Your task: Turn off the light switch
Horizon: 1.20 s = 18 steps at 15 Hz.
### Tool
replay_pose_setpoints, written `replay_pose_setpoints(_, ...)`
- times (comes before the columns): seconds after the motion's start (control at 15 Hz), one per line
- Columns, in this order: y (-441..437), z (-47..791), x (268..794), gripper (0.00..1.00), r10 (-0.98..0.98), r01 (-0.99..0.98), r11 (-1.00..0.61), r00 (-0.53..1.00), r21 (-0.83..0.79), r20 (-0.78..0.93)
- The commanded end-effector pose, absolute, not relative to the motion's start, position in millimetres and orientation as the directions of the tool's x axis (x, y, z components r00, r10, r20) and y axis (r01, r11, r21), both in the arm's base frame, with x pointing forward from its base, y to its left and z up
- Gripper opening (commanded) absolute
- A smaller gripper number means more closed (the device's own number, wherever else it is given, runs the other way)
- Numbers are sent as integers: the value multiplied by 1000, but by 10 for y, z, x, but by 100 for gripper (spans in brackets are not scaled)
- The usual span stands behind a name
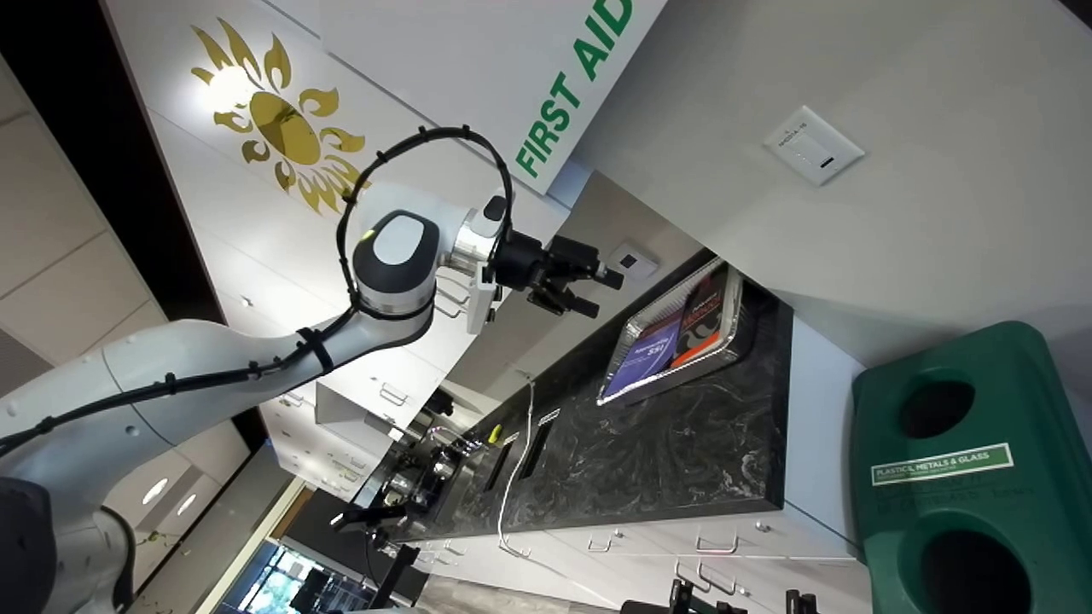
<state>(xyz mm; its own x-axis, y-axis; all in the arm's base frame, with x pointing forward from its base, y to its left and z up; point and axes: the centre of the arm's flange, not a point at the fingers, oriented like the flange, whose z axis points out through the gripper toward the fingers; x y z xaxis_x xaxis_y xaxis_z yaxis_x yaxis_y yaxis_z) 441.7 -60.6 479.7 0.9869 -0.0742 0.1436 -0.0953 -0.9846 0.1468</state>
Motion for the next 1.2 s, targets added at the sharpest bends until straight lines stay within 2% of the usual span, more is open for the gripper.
replay_pose_setpoints(0.0, -638, 4745, 4511, 100, -71, -110, -975, 978, 195, 197)
replay_pose_setpoints(0.67, -1314, 4096, 4843, 100, 60, -22, -944, 969, 328, 238)
replay_pose_setpoints(1.13, -1791, 3646, 5097, 100, 66, -49, -927, 955, 373, 289)
